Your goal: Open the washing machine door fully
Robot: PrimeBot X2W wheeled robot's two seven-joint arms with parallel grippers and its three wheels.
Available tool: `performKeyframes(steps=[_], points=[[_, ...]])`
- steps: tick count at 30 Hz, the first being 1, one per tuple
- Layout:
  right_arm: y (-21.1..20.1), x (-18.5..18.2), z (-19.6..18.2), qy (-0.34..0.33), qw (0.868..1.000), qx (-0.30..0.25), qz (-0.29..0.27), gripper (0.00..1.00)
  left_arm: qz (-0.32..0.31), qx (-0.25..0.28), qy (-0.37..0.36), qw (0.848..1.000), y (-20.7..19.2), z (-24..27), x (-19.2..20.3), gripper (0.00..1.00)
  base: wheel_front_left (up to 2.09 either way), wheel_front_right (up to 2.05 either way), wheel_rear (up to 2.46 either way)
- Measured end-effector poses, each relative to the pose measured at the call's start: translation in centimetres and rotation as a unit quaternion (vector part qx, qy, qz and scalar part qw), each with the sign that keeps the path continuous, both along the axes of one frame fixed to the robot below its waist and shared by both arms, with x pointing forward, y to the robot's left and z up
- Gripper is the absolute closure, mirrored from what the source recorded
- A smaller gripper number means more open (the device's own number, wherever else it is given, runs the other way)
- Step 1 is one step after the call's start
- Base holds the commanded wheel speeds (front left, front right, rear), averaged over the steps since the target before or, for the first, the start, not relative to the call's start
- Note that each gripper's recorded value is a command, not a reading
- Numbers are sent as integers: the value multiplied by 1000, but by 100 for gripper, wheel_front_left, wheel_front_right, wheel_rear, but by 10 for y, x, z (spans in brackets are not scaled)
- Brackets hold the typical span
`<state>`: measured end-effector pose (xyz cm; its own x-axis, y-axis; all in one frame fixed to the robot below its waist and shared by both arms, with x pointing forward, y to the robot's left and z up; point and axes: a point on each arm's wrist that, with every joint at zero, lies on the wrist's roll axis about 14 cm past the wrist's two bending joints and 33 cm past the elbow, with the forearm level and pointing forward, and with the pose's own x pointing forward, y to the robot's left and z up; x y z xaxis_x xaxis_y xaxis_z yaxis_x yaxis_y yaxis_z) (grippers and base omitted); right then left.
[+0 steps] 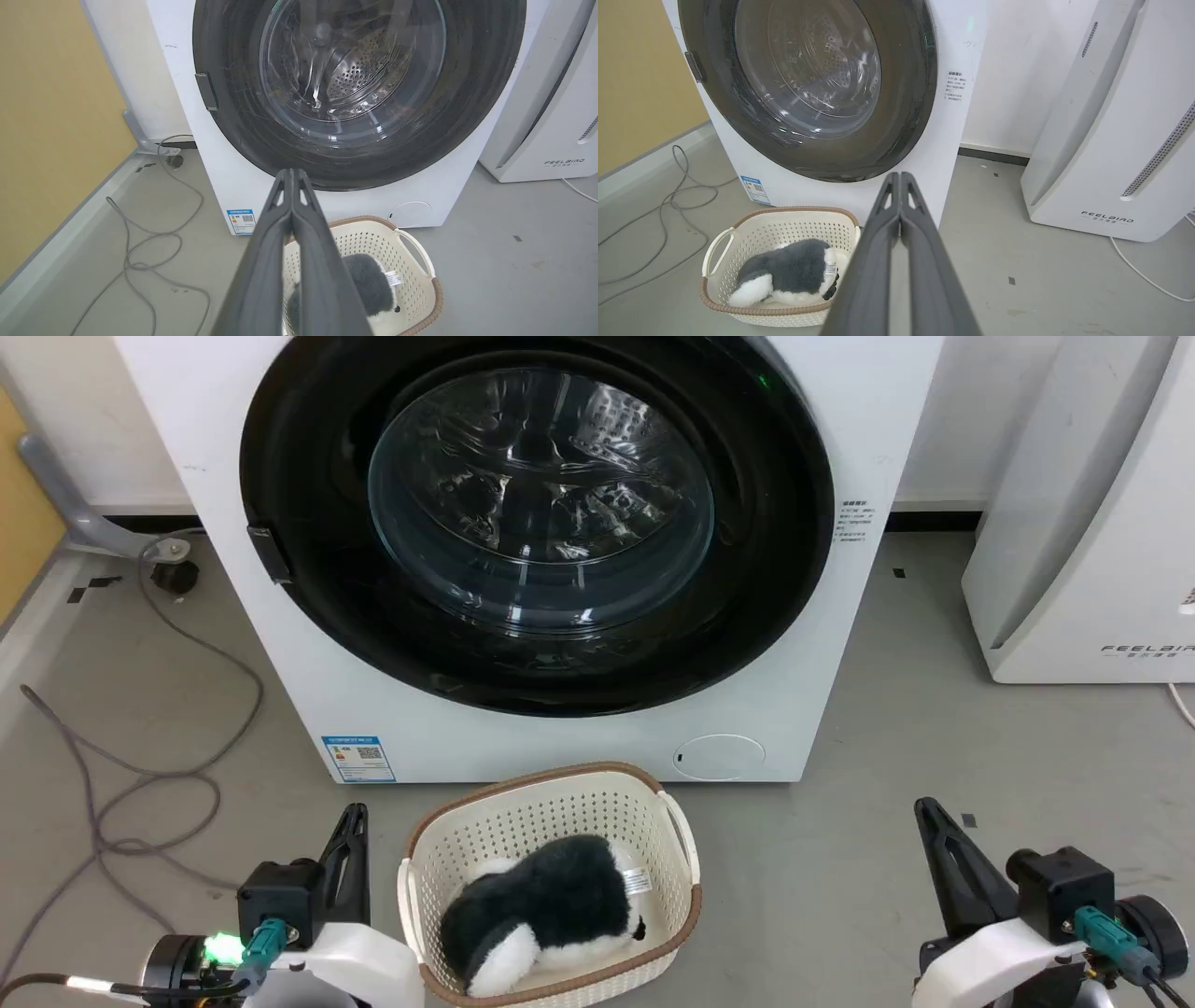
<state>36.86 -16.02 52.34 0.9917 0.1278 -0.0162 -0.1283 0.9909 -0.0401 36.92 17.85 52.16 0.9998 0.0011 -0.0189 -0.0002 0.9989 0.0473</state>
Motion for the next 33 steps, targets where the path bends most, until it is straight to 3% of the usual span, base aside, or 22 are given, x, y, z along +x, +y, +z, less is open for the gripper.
performKeyframes(steps=[19,20,33], points=[[0,0,0,0,1000,0,0,100,0,0,0,1000,0,0,0,100,0,0,0],[0,0,0,0,1000,0,0,0,0,0,1,1000,0,0,0,0,0,0,0],[-3,1,4,-10,1000,12,-5,0,4,0,-4,1000,0,0,0,0,0,0,0]])
